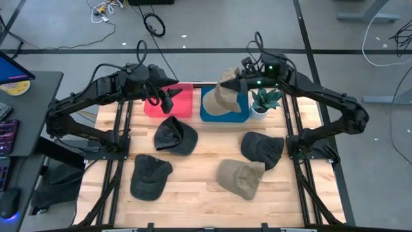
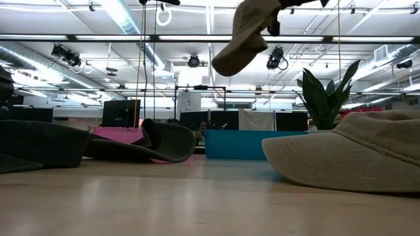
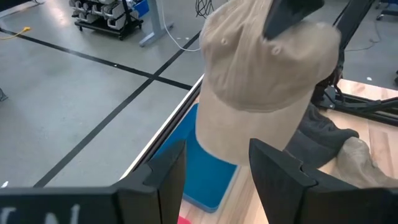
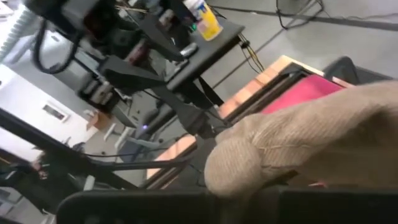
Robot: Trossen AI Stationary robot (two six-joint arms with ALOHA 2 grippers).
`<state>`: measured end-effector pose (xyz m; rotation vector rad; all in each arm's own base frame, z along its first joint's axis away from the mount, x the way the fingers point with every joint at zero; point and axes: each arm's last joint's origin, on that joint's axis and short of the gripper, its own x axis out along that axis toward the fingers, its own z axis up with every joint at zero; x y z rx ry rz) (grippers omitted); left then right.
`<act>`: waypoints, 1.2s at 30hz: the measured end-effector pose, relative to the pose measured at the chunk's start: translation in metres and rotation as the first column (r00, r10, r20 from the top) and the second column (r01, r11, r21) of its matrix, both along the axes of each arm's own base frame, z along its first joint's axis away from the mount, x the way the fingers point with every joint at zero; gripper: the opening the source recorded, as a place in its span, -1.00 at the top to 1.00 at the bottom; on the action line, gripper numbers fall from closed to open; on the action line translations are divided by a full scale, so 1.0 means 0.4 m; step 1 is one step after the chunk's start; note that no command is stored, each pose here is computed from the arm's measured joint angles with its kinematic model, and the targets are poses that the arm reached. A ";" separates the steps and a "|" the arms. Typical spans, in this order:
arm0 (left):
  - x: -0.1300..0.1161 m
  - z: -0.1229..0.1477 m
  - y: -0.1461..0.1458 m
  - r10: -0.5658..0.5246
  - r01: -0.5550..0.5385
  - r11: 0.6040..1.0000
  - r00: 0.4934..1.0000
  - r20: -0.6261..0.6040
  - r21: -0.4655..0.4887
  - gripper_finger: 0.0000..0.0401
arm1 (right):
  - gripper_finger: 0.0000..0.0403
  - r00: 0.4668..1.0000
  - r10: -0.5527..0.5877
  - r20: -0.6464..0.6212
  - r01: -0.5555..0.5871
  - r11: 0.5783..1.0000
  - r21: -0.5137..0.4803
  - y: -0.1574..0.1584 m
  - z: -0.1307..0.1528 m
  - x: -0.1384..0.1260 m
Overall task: Pick & Place hat
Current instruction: Put the left light brown cap into the blue bin
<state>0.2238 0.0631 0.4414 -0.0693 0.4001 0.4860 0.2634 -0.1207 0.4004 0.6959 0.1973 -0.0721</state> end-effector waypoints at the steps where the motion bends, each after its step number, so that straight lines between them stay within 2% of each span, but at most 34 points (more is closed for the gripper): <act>1: 0.000 0.000 0.000 0.000 0.000 1.000 1.000 0.000 0.000 0.11 | 1.00 1.000 0.000 -0.007 0.000 1.000 0.010 -0.005 -0.005 0.004; 3: 0.000 0.000 0.000 0.000 0.000 1.000 1.000 0.000 0.000 0.11 | 1.00 1.000 0.009 -0.019 -0.008 1.000 0.016 -0.011 -0.007 0.011; 6: 0.000 0.000 0.000 0.000 0.000 1.000 1.000 0.000 0.000 0.11 | 1.00 0.999 0.027 -0.030 -0.028 0.999 -0.036 -0.017 0.021 0.025; 9: 0.000 0.000 0.000 0.000 0.000 1.000 1.000 0.000 0.001 0.11 | 1.00 0.992 0.010 -0.127 -0.023 0.995 -0.099 -0.037 0.036 0.042; 12: 0.000 0.000 0.000 0.000 0.000 1.000 1.000 0.000 0.001 0.11 | 1.00 0.965 -0.037 -0.258 0.000 0.990 -0.141 -0.069 0.025 0.061; 15: 0.000 0.000 0.000 -0.001 0.001 1.000 1.000 0.000 0.001 0.11 | 1.00 0.938 -0.074 -0.339 0.013 0.984 -0.178 -0.097 0.002 0.078; 22: 0.000 0.000 0.000 -0.001 0.001 1.000 1.000 -0.001 0.002 0.11 | 1.00 0.887 -0.068 -0.456 0.002 0.990 -0.142 -0.150 -0.083 0.115; 36: 0.000 0.000 -0.001 -0.012 0.012 1.000 1.000 -0.013 0.023 0.11 | 1.00 0.809 -0.073 -0.583 0.009 0.994 -0.112 -0.198 -0.182 0.151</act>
